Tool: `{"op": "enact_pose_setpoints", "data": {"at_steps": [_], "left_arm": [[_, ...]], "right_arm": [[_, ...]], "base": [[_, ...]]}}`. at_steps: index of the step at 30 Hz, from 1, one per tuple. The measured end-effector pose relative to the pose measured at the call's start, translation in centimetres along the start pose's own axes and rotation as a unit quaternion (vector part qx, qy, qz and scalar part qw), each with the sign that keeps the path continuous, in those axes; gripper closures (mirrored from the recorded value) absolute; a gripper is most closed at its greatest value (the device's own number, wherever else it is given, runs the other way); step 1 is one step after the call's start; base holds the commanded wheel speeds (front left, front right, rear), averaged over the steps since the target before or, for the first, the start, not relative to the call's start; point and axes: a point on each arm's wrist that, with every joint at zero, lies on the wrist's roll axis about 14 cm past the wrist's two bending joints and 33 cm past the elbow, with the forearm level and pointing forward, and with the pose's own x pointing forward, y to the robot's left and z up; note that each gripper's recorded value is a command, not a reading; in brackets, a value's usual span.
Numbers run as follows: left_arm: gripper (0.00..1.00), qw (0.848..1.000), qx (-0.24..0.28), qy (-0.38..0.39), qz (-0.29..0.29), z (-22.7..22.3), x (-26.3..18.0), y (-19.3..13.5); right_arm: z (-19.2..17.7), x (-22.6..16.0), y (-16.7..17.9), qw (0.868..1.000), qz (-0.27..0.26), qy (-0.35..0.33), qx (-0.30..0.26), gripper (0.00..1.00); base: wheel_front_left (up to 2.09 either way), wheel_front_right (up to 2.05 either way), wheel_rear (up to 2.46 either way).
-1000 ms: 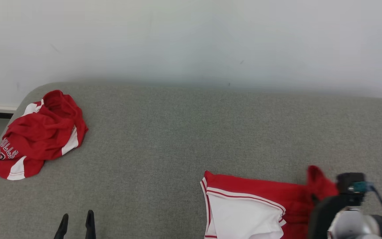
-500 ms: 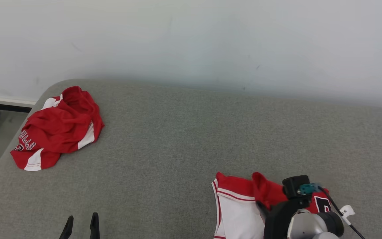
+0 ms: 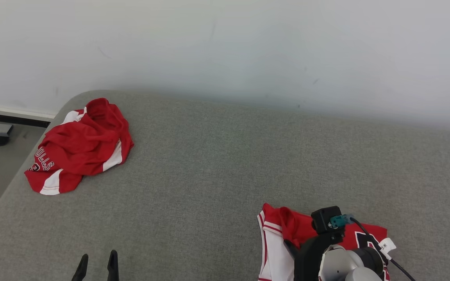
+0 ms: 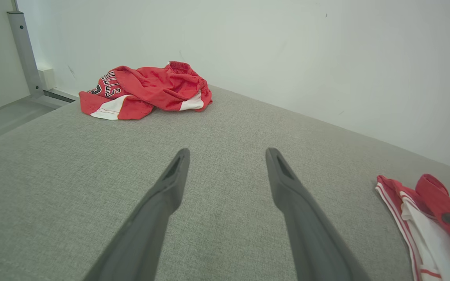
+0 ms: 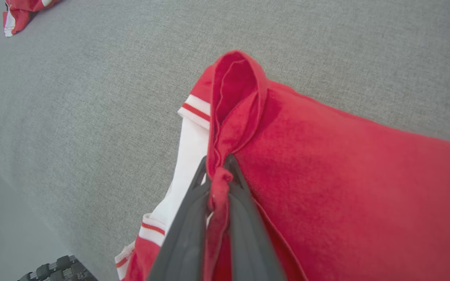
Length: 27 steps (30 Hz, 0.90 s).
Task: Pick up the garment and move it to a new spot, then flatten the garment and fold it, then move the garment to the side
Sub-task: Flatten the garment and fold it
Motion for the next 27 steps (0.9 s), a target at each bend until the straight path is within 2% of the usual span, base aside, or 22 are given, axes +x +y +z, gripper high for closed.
{"op": "enact_pose_setpoints", "data": {"at_steps": [3, 4, 5, 11, 14, 19, 24, 27], "left_arm": [[0.00, 1.000, -0.002, 0.000, 0.002, 0.0, -0.1, 0.1], [0.00, 1.000, -0.002, 0.000, 0.002, 0.0, -0.1, 0.1], [0.00, 1.000, -0.002, 0.001, 0.003, -0.1, -0.1, 0.1], [0.00, 1.000, -0.002, -0.001, 0.003, 0.0, -0.1, 0.1], [0.00, 1.000, -0.002, -0.004, 0.004, 0.2, 0.0, 0.1], [0.00, 1.000, -0.003, -0.009, 0.003, 0.5, 0.1, 0.0], [0.00, 1.000, -0.007, -0.005, 0.000, 0.2, 0.1, -0.3], [0.00, 1.000, -0.010, -0.004, 0.000, 0.0, 0.2, -0.5]], "right_arm": [[0.0, 0.3, 0.1, 1.000, 0.004, 0.000, 0.002, 1.00], [0.1, 0.4, 0.3, 1.000, 0.006, -0.001, 0.003, 0.56], [0.1, 0.5, 0.5, 1.000, 0.012, -0.002, 0.008, 0.00], [1.4, 0.4, 3.1, 0.997, 0.063, -0.032, 0.043, 0.00], [3.2, -0.2, 2.4, 0.995, 0.055, -0.069, 0.050, 0.00], [5.6, -2.5, -2.1, 0.990, -0.016, -0.131, 0.049, 0.00], [4.4, -5.8, -7.3, 0.984, -0.113, -0.135, 0.035, 0.00], [3.1, -7.3, -8.3, 0.982, -0.137, -0.126, 0.027, 0.00]], "base": [[0.00, 0.00, 0.00], [0.00, 0.00, 0.00], [0.00, 0.00, 0.00], [0.00, 0.00, 0.00], [0.00, 0.00, 0.00], [0.00, 0.00, 0.00], [0.00, 0.00, 0.00], [0.00, 0.00, 0.00]]}}
